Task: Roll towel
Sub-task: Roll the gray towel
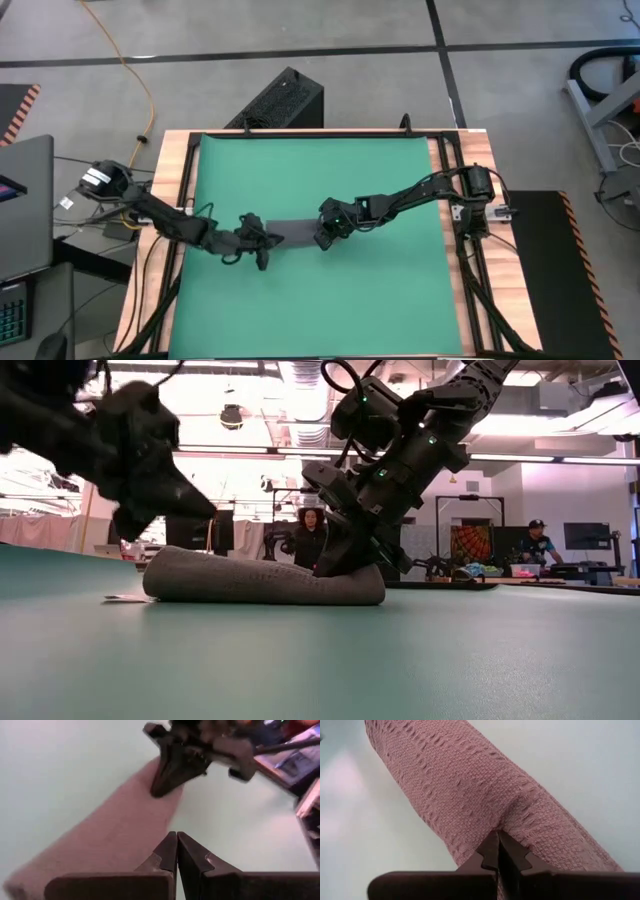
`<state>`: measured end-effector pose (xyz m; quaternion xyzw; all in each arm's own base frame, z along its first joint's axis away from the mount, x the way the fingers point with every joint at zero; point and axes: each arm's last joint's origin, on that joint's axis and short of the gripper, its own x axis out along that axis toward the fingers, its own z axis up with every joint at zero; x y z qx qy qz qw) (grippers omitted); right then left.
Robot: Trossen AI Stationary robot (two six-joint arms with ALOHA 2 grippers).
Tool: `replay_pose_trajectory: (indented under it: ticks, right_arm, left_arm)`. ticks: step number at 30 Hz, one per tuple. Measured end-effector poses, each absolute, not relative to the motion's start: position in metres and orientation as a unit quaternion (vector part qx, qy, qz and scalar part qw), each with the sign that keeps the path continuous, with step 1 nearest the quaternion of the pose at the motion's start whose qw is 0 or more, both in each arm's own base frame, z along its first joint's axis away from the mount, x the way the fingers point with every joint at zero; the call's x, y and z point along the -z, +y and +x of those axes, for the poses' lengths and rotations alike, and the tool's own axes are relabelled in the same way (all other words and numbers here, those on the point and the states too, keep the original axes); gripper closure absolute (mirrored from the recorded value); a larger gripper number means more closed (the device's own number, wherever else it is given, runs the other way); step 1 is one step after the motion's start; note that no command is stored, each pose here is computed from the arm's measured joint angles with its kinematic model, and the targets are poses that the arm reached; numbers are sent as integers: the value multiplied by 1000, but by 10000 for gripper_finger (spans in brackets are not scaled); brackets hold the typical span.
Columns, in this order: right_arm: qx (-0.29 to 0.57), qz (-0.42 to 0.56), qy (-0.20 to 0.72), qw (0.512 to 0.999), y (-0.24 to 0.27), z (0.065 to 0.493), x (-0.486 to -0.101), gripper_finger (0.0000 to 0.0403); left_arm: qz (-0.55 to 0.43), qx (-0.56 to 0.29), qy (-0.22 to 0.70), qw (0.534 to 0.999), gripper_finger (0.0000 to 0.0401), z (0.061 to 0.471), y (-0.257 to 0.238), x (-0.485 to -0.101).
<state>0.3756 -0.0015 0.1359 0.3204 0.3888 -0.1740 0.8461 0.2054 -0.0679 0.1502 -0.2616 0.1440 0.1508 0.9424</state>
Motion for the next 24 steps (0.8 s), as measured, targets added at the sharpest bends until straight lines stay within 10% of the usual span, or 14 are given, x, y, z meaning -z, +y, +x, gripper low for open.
replay_pose_trajectory:
  ticks: [24]
  right_arm:
    - [175,328,382,846,-2,377,-136,379]
  left_arm:
    - [-233,-145,188,943,401,217,-31,-96]
